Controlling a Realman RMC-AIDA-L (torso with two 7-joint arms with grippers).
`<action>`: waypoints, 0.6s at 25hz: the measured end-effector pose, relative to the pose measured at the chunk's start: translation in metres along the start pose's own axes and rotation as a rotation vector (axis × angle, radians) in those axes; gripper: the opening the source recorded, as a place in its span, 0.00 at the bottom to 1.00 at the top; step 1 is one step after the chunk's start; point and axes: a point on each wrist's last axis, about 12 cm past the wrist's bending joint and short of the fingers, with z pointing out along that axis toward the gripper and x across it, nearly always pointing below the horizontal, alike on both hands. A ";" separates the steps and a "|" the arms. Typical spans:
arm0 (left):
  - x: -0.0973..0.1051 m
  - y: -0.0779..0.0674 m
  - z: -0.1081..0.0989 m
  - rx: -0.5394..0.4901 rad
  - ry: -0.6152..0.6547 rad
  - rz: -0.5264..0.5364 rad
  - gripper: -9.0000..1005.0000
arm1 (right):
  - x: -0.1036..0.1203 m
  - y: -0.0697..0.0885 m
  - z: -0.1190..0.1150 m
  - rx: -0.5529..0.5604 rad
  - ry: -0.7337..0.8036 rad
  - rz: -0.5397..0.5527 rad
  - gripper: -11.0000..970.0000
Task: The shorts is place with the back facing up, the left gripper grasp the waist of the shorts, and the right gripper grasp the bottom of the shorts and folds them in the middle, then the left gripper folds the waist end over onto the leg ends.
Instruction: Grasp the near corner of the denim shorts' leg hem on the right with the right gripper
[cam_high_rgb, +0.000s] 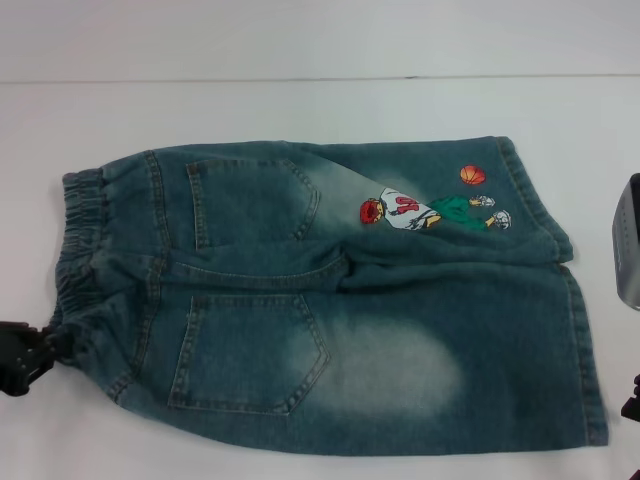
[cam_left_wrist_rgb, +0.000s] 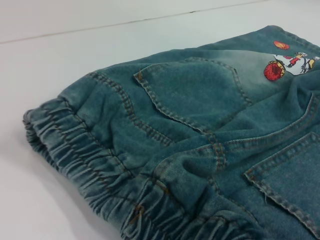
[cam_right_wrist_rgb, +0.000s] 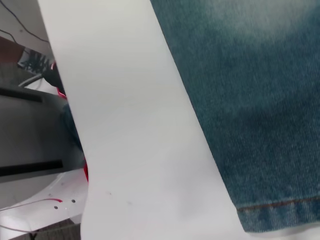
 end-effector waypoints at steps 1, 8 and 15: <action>0.000 0.000 0.001 0.000 0.000 0.000 0.10 | 0.000 0.000 0.001 0.004 0.003 0.002 0.96; 0.001 0.001 0.000 -0.008 -0.005 -0.002 0.10 | -0.002 0.000 0.004 0.010 0.016 0.008 0.96; 0.002 0.001 0.000 -0.009 -0.006 -0.001 0.10 | -0.010 0.000 0.013 0.012 0.031 -0.009 0.96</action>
